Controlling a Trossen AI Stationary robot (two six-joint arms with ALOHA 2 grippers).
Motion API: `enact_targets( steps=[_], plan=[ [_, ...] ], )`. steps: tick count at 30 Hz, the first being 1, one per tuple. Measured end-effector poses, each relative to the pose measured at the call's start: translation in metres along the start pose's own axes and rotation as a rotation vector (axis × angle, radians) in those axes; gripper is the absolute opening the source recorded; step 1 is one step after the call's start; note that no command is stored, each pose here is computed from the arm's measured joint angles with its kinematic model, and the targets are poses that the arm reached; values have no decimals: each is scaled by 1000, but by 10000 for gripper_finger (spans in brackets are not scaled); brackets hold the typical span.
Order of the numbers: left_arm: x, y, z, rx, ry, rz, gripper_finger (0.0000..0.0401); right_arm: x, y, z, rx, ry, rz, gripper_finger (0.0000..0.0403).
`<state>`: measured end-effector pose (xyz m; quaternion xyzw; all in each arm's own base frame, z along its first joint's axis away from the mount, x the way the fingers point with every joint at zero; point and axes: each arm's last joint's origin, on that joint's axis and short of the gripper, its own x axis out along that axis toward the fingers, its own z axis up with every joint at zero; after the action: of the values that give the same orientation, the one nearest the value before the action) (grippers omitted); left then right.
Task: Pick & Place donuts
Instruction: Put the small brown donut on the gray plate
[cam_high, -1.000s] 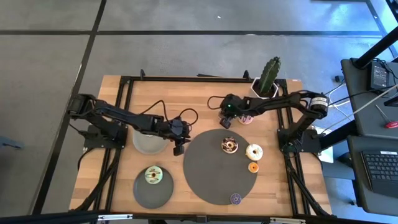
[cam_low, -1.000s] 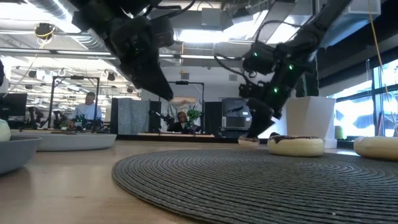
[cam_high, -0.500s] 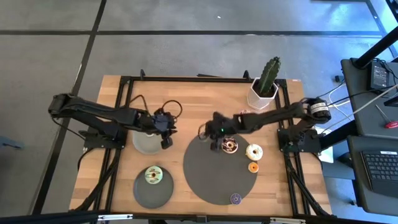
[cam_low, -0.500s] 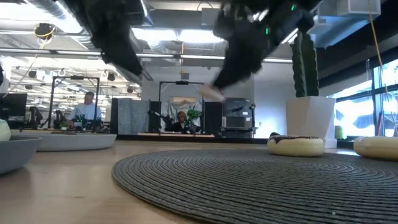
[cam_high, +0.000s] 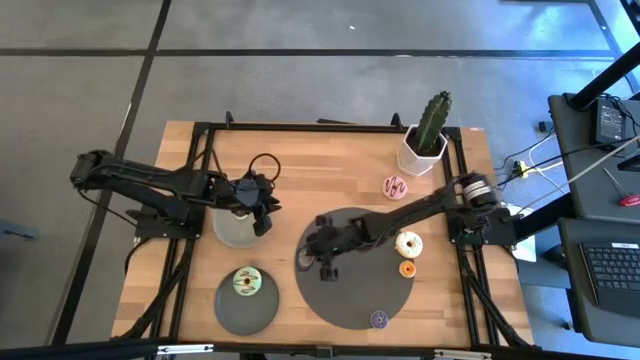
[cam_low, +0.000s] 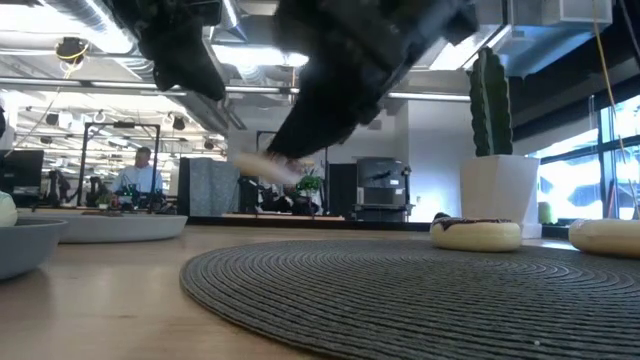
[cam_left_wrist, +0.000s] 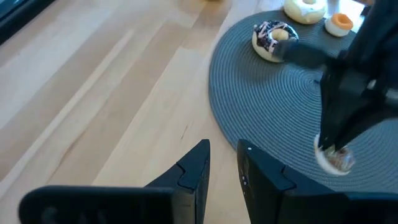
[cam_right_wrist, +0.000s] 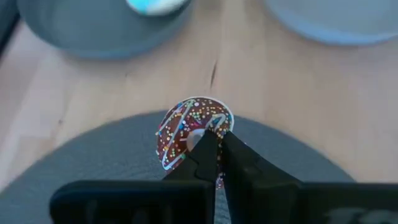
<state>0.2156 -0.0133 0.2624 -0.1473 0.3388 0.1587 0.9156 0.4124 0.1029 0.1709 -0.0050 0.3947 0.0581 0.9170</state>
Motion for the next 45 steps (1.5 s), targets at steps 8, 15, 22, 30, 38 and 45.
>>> enact_targets(
  steps=[8, 15, 22, 30, 38, 45],
  plan=[
    [0, 0, -1, -20, 7, 1, 77, 38, 2, 1, -8, 122, 1, 18],
    [0, 0, -1, -20, 8, 1, 77, 41, 2, -1, -57, 139, 3, 18],
    [0, 0, -1, -20, 8, 1, 77, 41, 1, -2, -54, 161, -1, 43],
    [0, 0, -1, -20, 8, -3, 77, 40, 1, -2, -30, 161, -3, 111],
    [15, -12, -1, 12, 19, -72, 77, 18, 0, 2, -35, 223, -16, 142],
    [42, -40, -14, 136, 76, -166, 77, -6, -5, -20, -19, 300, -54, 143]
  ],
)
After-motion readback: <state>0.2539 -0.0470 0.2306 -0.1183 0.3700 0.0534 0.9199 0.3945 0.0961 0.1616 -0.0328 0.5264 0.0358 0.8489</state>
